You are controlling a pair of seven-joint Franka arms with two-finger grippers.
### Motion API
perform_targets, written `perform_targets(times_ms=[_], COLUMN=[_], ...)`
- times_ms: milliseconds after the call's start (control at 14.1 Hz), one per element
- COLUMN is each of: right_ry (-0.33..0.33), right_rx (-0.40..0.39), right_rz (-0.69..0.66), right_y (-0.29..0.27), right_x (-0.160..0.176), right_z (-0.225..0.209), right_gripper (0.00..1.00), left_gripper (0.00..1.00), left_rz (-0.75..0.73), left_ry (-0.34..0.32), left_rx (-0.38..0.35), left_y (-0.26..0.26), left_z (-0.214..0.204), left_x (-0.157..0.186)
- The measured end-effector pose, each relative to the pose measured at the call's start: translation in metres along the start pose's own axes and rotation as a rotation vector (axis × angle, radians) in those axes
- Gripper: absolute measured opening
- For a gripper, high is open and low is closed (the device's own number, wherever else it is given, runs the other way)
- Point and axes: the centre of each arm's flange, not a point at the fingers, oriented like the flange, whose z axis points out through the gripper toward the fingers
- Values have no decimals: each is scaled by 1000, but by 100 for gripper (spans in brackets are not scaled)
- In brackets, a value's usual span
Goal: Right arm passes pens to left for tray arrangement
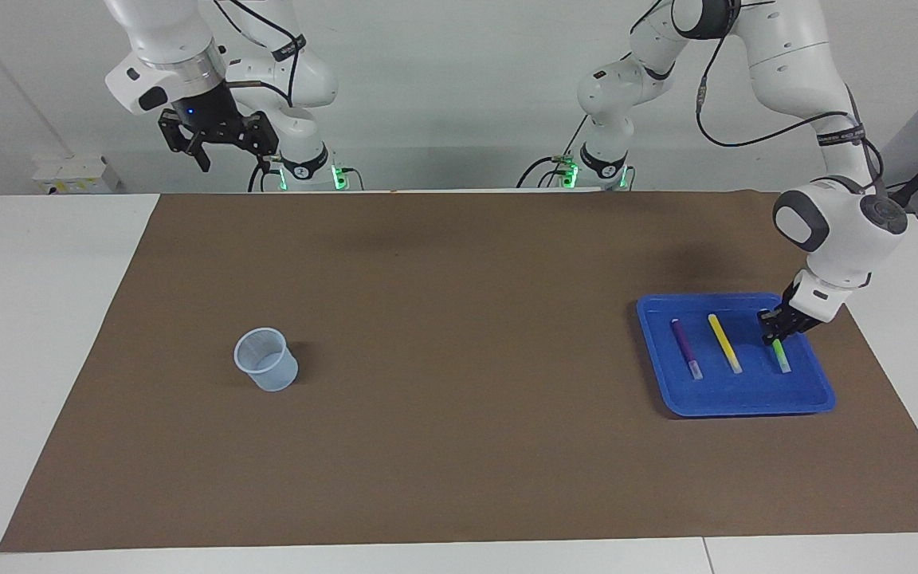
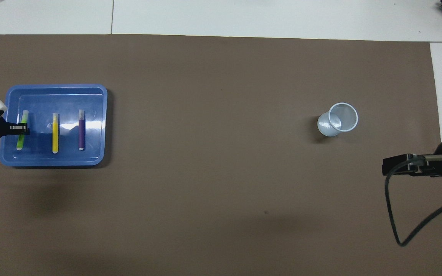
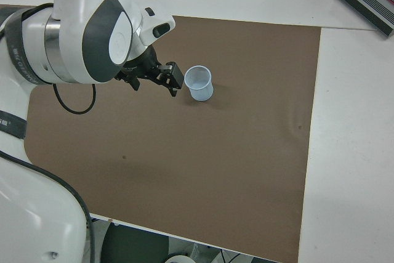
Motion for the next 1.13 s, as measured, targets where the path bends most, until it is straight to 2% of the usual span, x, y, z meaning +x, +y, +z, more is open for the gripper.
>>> perform_targets(times_ms=[141,283,353,495,707,919,990,1131], right_ry=[27,68,77,79,66,81,81,84], right_rx=[3,-14,-22,-20,-18,-15,-14,-12], right_rz=[16,18,16,13,10,10,10,16], right_y=[20,32,33,32,31,31,32,36], right_x=[10,23,29,40,48,57,60,66], right_z=[6,9,10,12,20,27,32,44], right_gripper=[100,100,100,100,100,100,100,100], left_gripper=[18,23,28,51,52,56,63,86], left_rz=[3,4,5,5,5,5,4,4], left_ry=[1,1,1,1,1,2,6,28], left_rx=[-1,-2,-2,-2,-2,-2,0,6], left_y=[2,4,4,4,4,4,3,1], left_z=[0,1,2,2,2,2,0,-10], left_x=[0,0,0,0,0,0,1,8])
